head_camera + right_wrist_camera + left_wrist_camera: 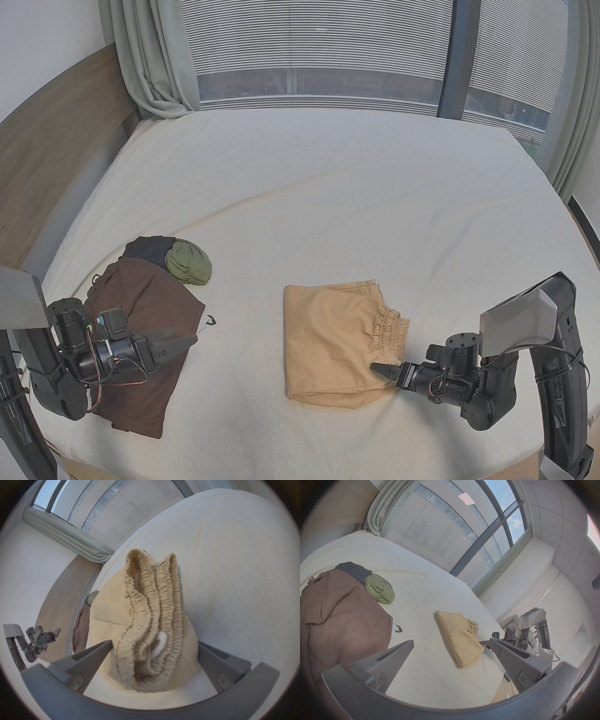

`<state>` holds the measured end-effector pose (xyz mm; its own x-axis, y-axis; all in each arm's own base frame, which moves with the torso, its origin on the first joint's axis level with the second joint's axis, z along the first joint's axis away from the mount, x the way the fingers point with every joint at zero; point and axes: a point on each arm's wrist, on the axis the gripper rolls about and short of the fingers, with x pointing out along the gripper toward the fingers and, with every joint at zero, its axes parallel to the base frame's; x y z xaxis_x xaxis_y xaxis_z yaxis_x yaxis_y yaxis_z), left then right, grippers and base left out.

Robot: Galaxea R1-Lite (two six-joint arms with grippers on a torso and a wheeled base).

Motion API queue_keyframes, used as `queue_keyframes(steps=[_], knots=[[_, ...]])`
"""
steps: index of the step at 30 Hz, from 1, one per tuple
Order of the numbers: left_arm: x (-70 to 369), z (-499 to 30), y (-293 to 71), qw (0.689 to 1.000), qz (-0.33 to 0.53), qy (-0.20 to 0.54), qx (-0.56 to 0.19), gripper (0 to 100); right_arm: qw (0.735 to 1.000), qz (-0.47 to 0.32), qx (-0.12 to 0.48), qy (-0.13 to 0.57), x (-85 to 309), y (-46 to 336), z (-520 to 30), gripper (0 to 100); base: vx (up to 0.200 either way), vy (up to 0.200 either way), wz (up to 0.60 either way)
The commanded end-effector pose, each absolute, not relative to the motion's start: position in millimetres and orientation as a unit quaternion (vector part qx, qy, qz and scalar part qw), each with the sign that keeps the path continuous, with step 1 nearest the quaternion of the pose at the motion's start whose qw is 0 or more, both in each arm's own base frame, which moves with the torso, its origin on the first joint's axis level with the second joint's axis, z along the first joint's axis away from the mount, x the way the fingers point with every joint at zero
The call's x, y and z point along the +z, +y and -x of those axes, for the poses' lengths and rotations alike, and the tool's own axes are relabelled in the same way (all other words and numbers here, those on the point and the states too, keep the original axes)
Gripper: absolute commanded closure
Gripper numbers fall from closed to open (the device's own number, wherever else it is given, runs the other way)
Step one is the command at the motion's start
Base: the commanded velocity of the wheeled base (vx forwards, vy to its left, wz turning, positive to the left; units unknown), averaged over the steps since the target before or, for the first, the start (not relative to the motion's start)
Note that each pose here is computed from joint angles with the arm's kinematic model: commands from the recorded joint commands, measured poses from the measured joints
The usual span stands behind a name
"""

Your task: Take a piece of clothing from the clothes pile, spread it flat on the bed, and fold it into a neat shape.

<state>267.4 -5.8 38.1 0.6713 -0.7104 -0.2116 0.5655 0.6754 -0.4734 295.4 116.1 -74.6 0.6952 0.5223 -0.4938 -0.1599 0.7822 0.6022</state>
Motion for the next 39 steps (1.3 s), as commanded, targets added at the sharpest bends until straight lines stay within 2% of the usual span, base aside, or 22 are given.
queue_keyframes(steps=[1,4,18,19,35,39], knots=[[39,-268,-6,0.895,0.187,0.191,-0.356,0,0.875,-0.278,0.202,0.342,-79,127,-298,0,0.0,0.0,0.0],[39,-268,-6,0.895,0.186,0.19,-0.357,0,0.87,-0.3,0.204,0.334,-76,133,-303,0,0.0,0.0,0.0],[39,-268,-6,0.895,0.185,0.191,-0.357,0,0.871,-0.302,0.203,0.331,-77,133,-306,0,0.0,0.0,0.0],[39,-268,-6,0.895,0.185,0.191,-0.357,0,0.871,-0.302,0.203,0.331,-77,133,-306,100,0.0,0.0,0.0],[40,-268,-6,0.896,0.183,0.188,-0.358,0,0.87,-0.302,0.206,0.331,-77,136,-305,100,0.0,0.0,0.0],[40,-269,-6,0.896,0.182,0.187,-0.358,0,0.871,-0.303,0.215,0.321,-65,137,-304,100,0.0,0.0,0.0]])
